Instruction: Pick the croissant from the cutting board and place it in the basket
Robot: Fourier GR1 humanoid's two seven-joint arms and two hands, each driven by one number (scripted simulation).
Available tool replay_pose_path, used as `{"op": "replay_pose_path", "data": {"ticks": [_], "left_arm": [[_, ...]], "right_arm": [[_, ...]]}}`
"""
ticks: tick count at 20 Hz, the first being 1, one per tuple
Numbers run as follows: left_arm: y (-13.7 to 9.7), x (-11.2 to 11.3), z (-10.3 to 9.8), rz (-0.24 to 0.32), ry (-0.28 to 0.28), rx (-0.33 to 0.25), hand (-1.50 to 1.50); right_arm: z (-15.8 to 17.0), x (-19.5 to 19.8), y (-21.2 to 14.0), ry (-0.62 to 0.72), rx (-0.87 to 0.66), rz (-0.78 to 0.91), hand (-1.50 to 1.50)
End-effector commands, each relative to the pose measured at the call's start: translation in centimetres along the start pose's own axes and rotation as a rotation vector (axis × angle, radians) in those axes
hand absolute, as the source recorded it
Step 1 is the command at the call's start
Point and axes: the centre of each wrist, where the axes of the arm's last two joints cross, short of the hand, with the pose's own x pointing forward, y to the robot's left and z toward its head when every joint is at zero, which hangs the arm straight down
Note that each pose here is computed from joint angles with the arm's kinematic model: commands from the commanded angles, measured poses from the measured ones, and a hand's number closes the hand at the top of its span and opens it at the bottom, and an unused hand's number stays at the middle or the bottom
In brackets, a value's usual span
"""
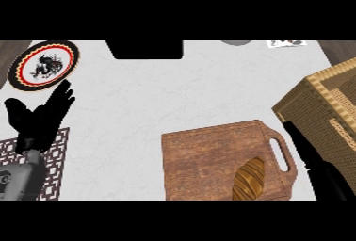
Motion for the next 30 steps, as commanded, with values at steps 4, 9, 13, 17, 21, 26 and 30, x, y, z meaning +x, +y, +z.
{"op": "replay_pose_path", "data": {"ticks": [4, 9, 13, 17, 21, 26, 30], "left_arm": [[-0.8, 1.1, -0.6, -0.004, -0.009, 0.02, 0.0], [0.7, 0.2, -0.5, -0.004, 0.013, 0.005, 0.0], [0.4, 0.9, -0.6, -0.002, 0.005, -0.002, 0.0], [0.3, 0.0, 0.6, 0.003, -0.005, 0.004, 0.0], [0.9, -0.4, -0.5, -0.007, 0.007, 0.018, 0.0], [0.2, -1.6, 1.0, -0.003, 0.003, 0.003, 0.0], [1.1, -0.3, -0.2, -0.01, 0.004, 0.02, 0.0]], "right_arm": [[-2.3, -3.2, 5.0, 0.083, 0.052, 0.073, -1.5], [-2.3, -3.3, 4.0, 0.124, 0.11, 0.116, -1.5], [-0.8, -3.6, 4.0, 0.094, 0.091, 0.111, -1.5], [-0.8, -4.4, 2.4, 0.084, 0.103, 0.094, -1.5], [0.0, -4.9, 3.4, 0.044, 0.131, 0.045, -1.5], [0.8, -6.0, 5.4, 0.012, 0.151, 0.058, -1.5], [-0.1, -3.3, 5.8, 0.025, 0.129, 0.089, -1.5]]}}
